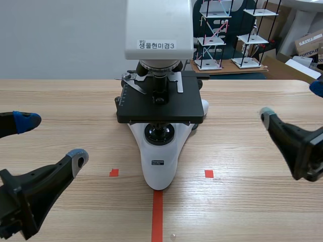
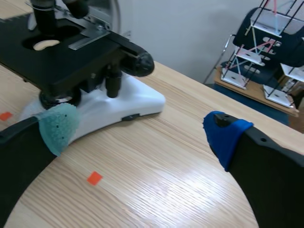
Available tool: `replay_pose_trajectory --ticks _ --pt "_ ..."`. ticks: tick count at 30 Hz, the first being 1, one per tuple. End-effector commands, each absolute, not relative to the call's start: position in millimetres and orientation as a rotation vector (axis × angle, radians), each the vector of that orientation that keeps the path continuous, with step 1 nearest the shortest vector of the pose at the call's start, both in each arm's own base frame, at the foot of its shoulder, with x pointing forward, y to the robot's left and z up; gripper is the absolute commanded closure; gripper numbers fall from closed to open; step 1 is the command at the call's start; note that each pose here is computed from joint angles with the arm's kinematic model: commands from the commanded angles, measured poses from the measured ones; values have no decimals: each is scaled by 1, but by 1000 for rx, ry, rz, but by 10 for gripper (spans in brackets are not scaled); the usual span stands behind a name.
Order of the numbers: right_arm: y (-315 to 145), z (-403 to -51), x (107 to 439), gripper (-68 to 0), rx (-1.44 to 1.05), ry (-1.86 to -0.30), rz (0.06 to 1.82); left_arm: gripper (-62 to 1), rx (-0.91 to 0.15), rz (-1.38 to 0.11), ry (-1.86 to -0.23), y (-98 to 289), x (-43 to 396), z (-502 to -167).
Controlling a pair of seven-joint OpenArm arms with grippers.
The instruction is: Point at the coarse focus knob
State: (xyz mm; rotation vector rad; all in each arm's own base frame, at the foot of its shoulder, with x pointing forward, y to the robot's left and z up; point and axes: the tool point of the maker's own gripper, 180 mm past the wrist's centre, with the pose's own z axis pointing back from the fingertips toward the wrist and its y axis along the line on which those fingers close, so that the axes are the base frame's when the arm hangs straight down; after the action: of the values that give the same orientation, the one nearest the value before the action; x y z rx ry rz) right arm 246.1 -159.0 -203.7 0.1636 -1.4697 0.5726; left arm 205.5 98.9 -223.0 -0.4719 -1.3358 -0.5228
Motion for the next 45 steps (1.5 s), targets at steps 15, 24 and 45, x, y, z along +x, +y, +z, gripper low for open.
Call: replay_pose_trajectory --ticks 15,24,45 --pt "-179 -122 312 -127 128 -1623 498 -623 -495 -525 -1372 94 206 -212" --pt "-179 -80 337 -33 129 -1674 488 -623 -493 -527 -1371 94 206 -212" --pt "-175 -71 429 -21 289 -1617 331 -623 -493 -527 -1370 94 206 -212"
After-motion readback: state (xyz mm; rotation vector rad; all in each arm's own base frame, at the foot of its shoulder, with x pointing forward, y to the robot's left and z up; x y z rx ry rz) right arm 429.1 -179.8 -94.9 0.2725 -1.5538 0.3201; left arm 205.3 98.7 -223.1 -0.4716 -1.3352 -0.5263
